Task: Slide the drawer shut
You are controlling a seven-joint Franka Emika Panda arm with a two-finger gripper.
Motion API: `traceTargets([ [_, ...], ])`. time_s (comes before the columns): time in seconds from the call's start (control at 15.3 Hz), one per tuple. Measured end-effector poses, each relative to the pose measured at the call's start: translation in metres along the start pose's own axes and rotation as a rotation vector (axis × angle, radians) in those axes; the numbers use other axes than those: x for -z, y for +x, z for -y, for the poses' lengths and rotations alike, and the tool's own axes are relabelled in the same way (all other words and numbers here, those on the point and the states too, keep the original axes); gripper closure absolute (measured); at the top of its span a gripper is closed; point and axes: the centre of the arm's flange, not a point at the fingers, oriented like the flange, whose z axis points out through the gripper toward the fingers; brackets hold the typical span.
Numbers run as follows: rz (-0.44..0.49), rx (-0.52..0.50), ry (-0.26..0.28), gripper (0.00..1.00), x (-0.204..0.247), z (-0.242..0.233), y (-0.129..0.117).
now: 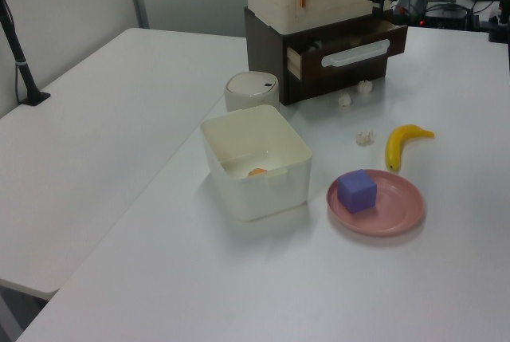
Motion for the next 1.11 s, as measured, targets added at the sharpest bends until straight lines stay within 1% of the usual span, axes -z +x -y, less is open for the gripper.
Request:
traceTargets([
  [1.11, 0.008, 0.007, -0.001, 0.0, -0.0037, 0.0039, -0.0009],
])
